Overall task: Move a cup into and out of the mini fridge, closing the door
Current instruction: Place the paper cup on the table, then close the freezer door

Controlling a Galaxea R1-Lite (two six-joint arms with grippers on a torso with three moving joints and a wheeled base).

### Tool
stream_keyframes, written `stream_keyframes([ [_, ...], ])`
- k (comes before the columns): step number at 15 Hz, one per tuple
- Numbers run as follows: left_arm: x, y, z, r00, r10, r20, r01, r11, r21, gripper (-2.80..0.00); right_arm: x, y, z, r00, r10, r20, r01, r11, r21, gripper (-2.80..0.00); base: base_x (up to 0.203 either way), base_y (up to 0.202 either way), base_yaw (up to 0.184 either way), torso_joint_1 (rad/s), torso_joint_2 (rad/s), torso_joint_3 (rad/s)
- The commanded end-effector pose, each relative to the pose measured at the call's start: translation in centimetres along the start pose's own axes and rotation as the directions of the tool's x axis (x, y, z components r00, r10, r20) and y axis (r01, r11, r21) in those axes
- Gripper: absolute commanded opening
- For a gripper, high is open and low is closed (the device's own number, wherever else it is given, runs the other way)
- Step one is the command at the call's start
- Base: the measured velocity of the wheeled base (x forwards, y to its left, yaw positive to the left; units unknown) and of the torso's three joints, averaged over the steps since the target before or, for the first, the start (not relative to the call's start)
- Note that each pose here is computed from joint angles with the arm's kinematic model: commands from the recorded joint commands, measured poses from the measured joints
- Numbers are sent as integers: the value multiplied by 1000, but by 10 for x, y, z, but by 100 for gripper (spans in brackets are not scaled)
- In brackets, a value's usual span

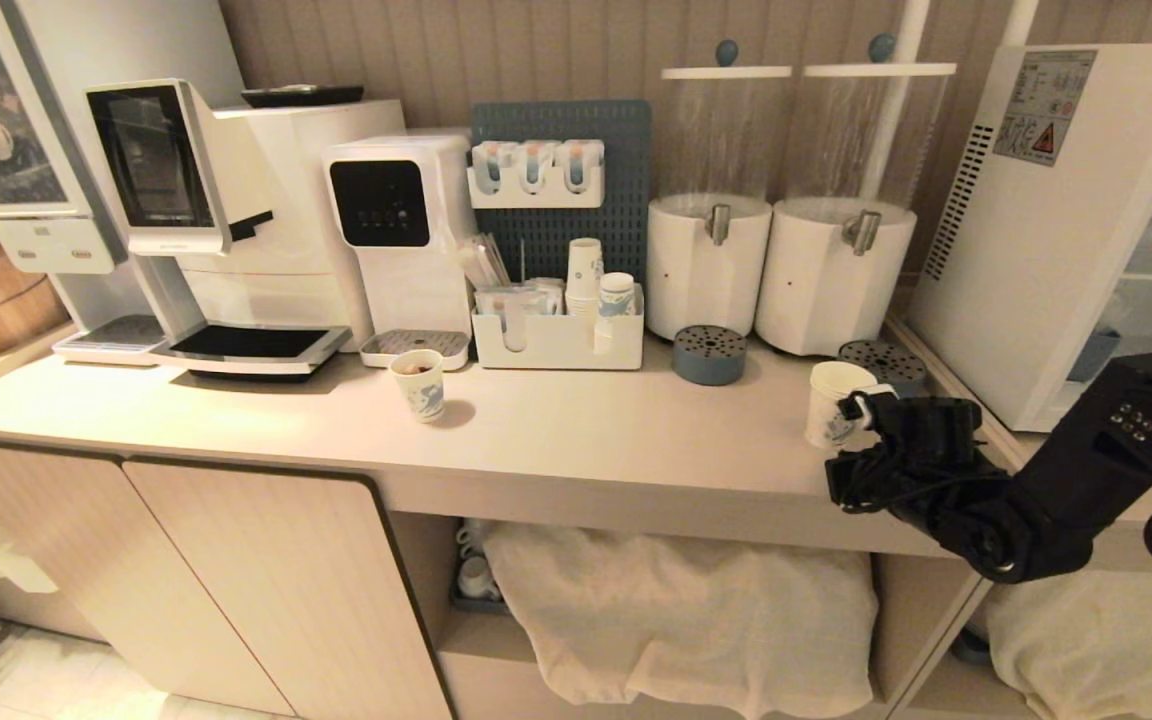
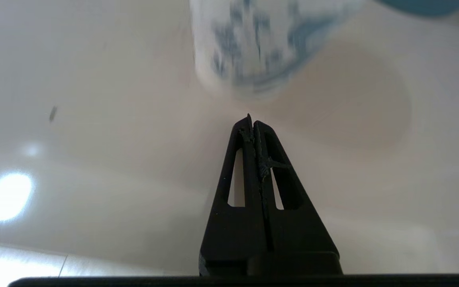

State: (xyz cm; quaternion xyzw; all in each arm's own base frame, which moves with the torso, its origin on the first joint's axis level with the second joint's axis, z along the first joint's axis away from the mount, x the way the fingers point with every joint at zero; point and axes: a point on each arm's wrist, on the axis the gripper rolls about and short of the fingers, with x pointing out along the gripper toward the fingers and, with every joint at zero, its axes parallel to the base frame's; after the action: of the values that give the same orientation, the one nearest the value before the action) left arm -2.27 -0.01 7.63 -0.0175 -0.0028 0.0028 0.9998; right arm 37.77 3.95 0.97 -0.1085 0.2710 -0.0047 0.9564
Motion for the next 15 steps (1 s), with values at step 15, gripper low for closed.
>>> stream_keyframes([
  [15, 0, 0, 0, 1000, 0, -2, 0, 1000, 0, -280, -363, -49, -35, 892, 170, 418, -196, 980, 20, -280, 0, 0, 0, 0, 0, 0],
])
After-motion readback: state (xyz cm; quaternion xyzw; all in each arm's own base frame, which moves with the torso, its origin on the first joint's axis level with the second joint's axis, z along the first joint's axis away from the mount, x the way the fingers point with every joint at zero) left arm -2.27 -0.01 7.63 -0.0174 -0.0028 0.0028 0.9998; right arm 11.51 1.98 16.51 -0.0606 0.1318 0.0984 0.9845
